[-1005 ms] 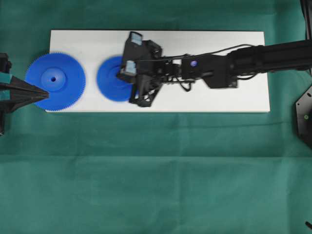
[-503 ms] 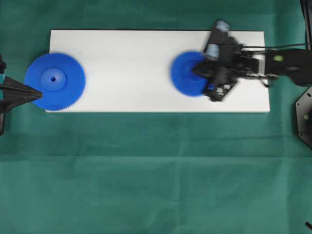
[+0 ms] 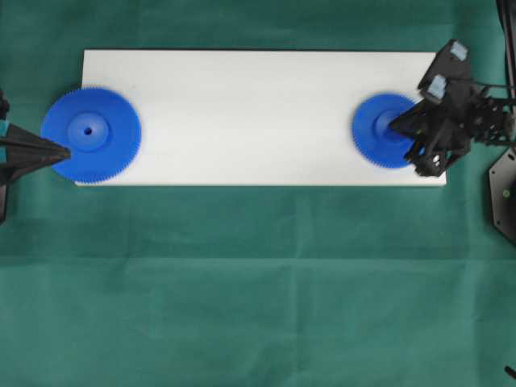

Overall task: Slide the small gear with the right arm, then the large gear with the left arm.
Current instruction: 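Slide the small blue gear back right to its start spot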

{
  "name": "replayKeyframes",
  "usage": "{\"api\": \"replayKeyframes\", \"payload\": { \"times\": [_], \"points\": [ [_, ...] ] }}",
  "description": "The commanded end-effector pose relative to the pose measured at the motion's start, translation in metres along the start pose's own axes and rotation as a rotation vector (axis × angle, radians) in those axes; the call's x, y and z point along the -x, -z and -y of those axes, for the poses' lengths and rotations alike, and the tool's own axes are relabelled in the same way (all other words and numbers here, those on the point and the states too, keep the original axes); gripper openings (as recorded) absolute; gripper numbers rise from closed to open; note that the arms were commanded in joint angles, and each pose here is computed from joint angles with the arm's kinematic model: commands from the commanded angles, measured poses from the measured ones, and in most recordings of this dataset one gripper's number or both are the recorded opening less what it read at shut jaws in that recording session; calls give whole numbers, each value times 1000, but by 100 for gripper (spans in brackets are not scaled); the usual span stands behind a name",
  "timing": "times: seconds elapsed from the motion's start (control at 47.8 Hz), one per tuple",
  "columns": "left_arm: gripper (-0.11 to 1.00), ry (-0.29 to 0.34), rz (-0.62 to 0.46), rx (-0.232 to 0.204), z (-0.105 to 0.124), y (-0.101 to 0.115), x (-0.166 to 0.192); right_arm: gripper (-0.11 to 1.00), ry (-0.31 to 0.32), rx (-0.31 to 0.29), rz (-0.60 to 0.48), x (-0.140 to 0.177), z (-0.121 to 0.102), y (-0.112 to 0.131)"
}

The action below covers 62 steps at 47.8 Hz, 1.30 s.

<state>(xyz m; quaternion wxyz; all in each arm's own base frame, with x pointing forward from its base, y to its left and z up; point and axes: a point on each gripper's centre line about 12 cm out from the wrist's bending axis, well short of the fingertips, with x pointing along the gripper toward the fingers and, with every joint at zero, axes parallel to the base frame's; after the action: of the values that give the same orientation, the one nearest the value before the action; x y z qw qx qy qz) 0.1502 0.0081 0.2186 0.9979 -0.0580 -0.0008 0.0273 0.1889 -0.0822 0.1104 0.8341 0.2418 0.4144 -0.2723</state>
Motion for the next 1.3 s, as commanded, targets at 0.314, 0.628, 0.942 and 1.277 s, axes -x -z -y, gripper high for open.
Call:
{"api": "replayKeyframes", "payload": {
  "times": [0.314,0.628,0.942,1.277],
  "points": [
    [0,-3,2,1,0,-5,-4,50,-9,-8,41,9,3,0],
    [0,-6,-4,1,0,-3,-3,50,-66,27,187,30,-4,-19],
    [0,-8,-2,1,-1,-4,-4,50,-162,90,450,74,-11,-36],
    [0,-27,20,1,-3,-12,-5,50,-197,92,555,92,-5,-22]
  ]
}}
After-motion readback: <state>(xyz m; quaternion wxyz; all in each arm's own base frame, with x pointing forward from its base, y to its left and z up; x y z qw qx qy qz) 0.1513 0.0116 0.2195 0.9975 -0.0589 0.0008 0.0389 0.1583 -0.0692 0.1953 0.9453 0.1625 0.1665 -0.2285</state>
